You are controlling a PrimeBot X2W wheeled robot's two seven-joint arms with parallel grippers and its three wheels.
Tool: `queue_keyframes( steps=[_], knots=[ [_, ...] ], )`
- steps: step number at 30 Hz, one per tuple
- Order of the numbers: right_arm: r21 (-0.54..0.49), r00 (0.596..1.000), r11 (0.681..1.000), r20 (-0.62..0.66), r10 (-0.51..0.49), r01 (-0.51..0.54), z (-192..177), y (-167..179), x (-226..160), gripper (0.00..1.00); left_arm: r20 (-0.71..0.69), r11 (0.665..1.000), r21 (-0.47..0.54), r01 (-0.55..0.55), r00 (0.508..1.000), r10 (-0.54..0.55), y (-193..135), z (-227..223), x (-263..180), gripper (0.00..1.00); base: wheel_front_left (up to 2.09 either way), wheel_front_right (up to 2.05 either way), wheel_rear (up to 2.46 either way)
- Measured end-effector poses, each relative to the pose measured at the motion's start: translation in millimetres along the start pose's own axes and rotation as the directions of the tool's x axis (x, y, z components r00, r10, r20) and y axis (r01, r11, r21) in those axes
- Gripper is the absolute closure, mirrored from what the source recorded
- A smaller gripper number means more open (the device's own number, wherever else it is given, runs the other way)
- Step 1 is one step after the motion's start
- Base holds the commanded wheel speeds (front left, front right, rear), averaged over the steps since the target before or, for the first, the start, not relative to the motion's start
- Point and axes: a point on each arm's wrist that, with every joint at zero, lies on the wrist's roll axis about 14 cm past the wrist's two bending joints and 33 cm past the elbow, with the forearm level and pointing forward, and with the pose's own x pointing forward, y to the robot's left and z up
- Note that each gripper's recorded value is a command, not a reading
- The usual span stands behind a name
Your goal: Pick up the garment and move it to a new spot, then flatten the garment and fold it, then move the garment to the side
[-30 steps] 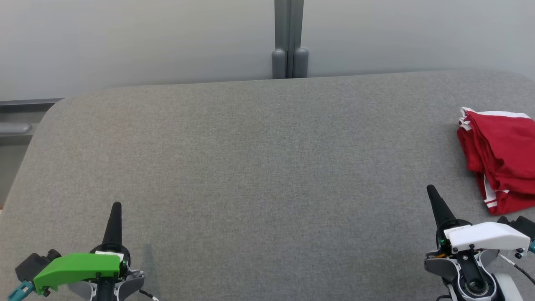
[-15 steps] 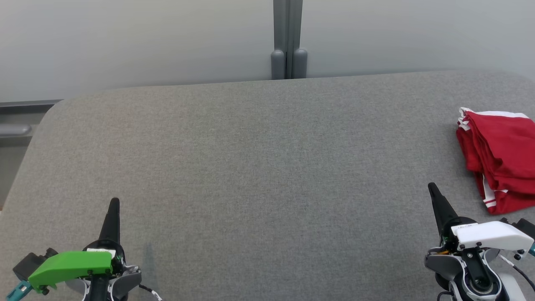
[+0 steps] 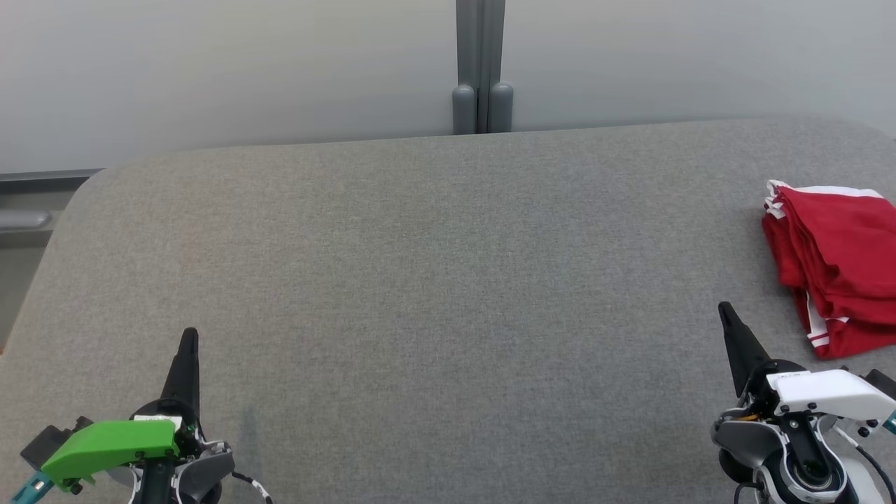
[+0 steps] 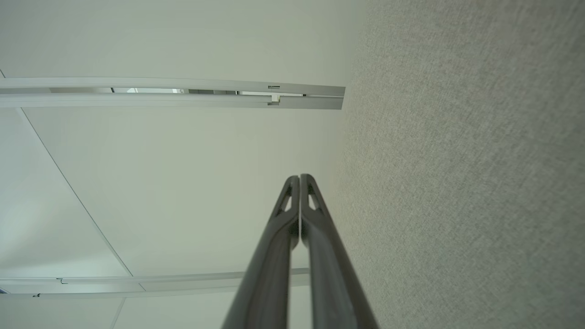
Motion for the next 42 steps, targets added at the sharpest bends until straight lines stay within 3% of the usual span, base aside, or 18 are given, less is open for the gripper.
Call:
queue_keyframes(
  steps=[12, 42],
  knots=[
    [0.078, 1.0, 0.997, 0.008, 0.017, -0.017, 2.6, 4.2, 0.7, 1.0, -0.003, 0.998, -0.067, 0.023, 1.0, -0.023, -6.2, 1.1, 1.5, 1.0, 0.0, 0.0, 0.0],
    [0.078, 1.0, 0.997, 0.008, 0.017, -0.018, 2.6, 4.2, 0.8, 1.0, -0.003, 0.997, -0.067, 0.026, 1.0, -0.026, -7.3, 1.1, 2.2, 1.0, 0.0, 0.0, 0.0]
  ],
)
